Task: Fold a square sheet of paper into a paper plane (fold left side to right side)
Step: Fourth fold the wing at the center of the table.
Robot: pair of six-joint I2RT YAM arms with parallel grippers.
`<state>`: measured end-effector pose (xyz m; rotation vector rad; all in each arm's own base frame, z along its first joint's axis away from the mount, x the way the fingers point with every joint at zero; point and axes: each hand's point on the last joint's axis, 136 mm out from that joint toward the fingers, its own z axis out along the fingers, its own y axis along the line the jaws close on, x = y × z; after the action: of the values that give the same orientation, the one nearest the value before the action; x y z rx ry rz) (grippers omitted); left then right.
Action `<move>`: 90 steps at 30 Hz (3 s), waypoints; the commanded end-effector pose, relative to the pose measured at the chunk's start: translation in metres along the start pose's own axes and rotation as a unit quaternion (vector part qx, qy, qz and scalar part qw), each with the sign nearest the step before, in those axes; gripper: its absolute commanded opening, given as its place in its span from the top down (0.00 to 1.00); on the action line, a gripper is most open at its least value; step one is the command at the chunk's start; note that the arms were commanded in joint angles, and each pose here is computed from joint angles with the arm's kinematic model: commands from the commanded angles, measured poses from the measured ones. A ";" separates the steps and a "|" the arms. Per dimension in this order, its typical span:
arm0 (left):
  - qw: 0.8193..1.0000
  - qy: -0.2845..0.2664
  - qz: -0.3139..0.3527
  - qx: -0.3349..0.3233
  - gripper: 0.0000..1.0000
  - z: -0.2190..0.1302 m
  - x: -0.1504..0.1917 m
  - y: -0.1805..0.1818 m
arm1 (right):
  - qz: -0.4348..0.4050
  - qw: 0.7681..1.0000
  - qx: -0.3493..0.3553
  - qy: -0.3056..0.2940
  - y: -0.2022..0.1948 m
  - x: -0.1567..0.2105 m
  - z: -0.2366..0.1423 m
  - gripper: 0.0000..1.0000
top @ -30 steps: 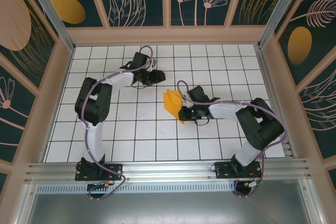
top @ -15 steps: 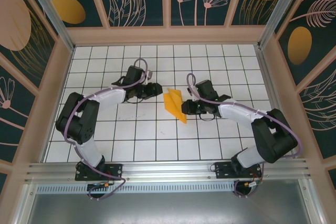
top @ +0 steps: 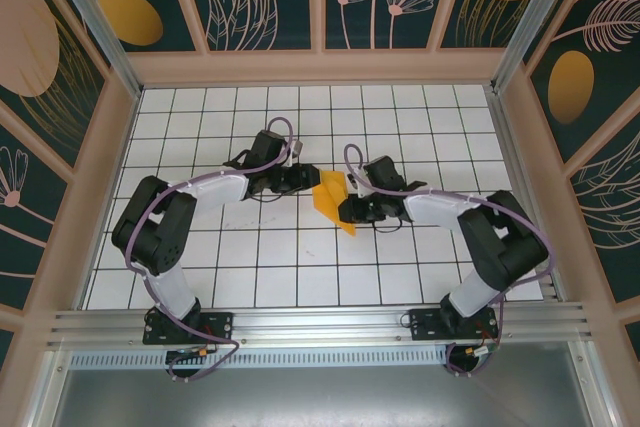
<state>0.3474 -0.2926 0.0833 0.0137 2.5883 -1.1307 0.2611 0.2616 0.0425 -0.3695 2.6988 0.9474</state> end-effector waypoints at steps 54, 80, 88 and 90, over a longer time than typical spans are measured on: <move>0.995 0.055 0.019 -0.085 0.53 0.089 0.014 0.033 | 0.087 0.992 0.054 0.074 -0.066 0.033 0.020 0.86; 0.977 -0.028 0.031 -0.207 0.50 0.057 -0.068 0.092 | 0.090 0.990 0.068 0.088 -0.071 0.043 0.017 0.87; 0.983 -0.069 0.045 -0.166 0.47 0.018 -0.096 0.062 | 0.042 0.999 -0.015 0.016 -0.025 0.000 -0.002 0.84; 0.984 -0.076 0.051 -0.152 0.47 0.006 -0.096 0.051 | 0.020 0.999 -0.031 -0.013 -0.011 -0.017 -0.014 0.79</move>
<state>0.4449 -0.2636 0.0368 -0.0323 2.6295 -0.6902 0.2757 0.2436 0.0248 -0.2835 2.7446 0.9991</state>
